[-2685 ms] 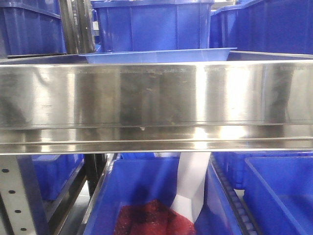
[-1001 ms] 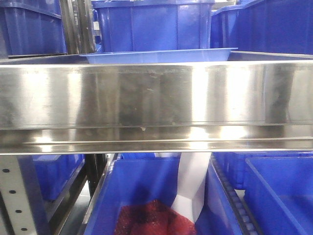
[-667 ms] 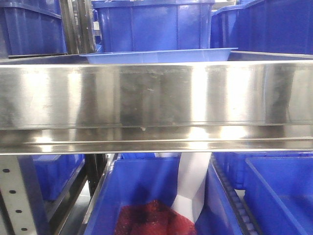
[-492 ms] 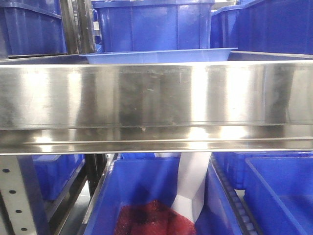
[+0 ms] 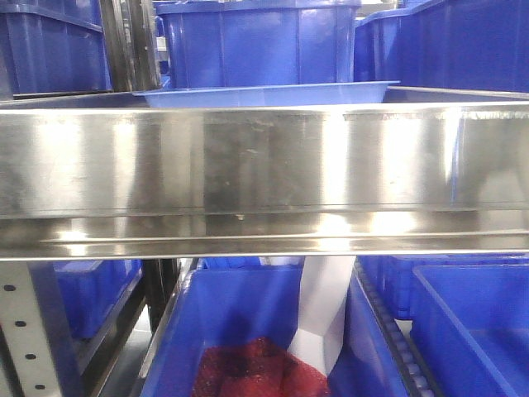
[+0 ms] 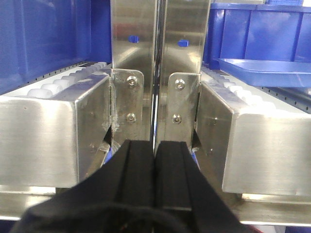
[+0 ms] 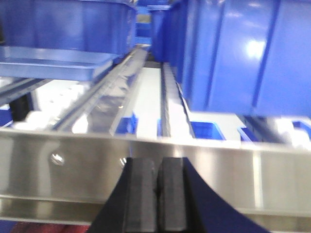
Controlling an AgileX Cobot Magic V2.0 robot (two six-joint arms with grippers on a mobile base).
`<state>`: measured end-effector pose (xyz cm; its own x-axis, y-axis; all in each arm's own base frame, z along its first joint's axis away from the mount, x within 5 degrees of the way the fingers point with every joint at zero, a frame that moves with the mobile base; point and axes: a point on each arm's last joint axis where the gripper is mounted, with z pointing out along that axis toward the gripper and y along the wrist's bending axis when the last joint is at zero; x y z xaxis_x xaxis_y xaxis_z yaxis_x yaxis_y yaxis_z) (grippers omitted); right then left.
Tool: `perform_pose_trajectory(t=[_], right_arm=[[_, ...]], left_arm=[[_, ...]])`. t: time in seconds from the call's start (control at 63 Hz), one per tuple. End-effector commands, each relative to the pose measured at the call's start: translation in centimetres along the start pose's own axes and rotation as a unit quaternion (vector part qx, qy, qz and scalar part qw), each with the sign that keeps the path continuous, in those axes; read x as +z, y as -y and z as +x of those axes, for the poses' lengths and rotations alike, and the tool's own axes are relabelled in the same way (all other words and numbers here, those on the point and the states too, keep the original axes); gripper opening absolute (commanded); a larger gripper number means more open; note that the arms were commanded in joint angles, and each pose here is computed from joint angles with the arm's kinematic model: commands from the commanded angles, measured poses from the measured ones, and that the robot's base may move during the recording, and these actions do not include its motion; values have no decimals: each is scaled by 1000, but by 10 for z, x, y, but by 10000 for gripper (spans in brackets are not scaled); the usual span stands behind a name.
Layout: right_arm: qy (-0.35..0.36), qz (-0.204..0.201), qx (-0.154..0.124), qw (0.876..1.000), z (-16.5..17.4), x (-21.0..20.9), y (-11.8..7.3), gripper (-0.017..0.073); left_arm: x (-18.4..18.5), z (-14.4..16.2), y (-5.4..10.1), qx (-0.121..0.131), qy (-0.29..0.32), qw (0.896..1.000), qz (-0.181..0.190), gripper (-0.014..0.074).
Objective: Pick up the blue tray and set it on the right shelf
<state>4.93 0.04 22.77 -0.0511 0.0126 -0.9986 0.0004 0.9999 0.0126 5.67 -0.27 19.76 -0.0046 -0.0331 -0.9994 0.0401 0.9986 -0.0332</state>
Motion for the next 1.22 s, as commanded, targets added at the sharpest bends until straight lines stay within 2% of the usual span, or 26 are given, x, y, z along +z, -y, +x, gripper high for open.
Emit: perform_pose_trajectory(t=[0.0, 0.111, 1.207], right_arm=[[78, 9, 3, 997, -3, 0, 1, 56], [92, 11, 10, 996, 14, 5, 2, 56], [88, 10, 15, 996, 13, 5, 2, 56]], left_arm=[[0, 1, -1, 3, 36, 999, -6, -49], [0, 1, -1, 3, 35, 999, -5, -49], [0, 1, -1, 3, 35, 999, -5, -49]])
